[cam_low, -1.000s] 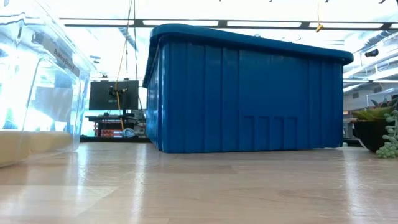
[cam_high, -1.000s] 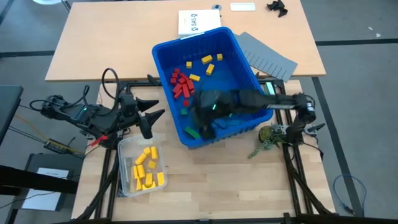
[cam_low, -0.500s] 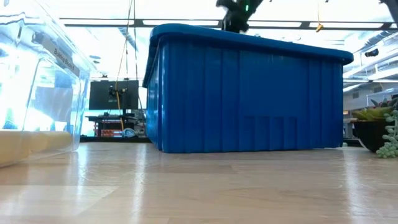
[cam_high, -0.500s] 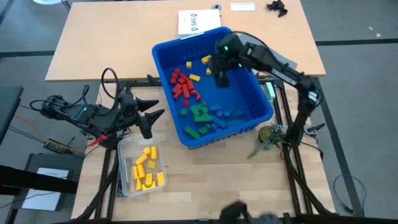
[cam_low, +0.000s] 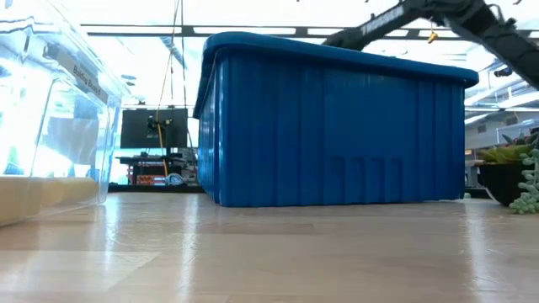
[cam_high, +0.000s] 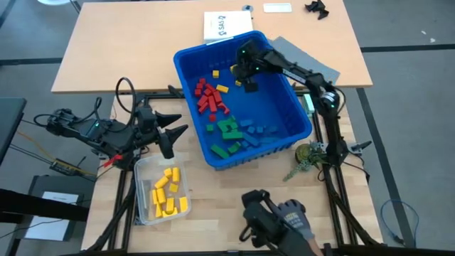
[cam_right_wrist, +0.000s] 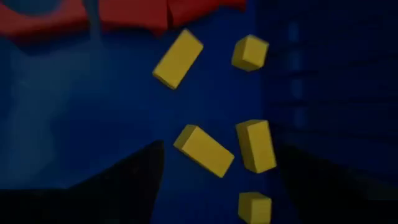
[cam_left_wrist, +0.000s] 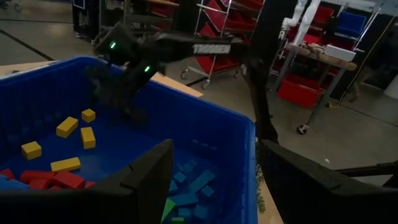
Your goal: Sort Items/Unsort Items
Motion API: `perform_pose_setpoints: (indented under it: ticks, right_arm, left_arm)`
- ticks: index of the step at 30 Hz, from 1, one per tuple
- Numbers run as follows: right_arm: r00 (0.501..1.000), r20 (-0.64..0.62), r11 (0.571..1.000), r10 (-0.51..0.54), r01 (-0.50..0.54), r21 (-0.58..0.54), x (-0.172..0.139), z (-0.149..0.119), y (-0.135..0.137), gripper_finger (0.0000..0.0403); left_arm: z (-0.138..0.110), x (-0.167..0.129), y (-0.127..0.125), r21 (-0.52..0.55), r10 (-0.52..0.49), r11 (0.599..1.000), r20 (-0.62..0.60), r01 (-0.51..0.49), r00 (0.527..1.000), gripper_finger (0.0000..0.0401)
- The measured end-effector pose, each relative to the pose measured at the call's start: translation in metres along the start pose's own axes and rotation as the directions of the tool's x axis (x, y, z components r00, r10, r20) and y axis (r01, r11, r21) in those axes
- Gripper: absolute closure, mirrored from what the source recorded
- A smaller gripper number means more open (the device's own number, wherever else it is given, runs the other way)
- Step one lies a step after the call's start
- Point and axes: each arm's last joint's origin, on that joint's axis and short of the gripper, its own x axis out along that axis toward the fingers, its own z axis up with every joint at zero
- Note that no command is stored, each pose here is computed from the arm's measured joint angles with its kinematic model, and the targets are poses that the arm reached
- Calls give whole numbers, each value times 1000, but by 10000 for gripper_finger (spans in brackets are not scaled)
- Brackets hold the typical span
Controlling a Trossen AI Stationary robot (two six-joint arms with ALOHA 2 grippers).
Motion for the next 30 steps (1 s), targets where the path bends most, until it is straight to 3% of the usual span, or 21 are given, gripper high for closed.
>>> perform_pose_setpoints:
  ticks: [7, 15, 30]
  right_arm:
    - [996, -85, 996, 32, -39, -78, 59, -18, 9, 96]
    - [992, -125, 992, 36, -50, -113, 96, -33, 15, 96]
    - [987, -81, 982, 141, -129, 135, 100, -52, 15, 96]
  left_arm:
    - [0, 0, 0, -1, 0, 1000, 1, 0, 1000, 153]
    - [0, 0, 0, 0, 0, 1000, 0, 0, 1000, 153]
    - [0, 0, 0, 0, 0, 1000, 0, 0, 1000, 153]
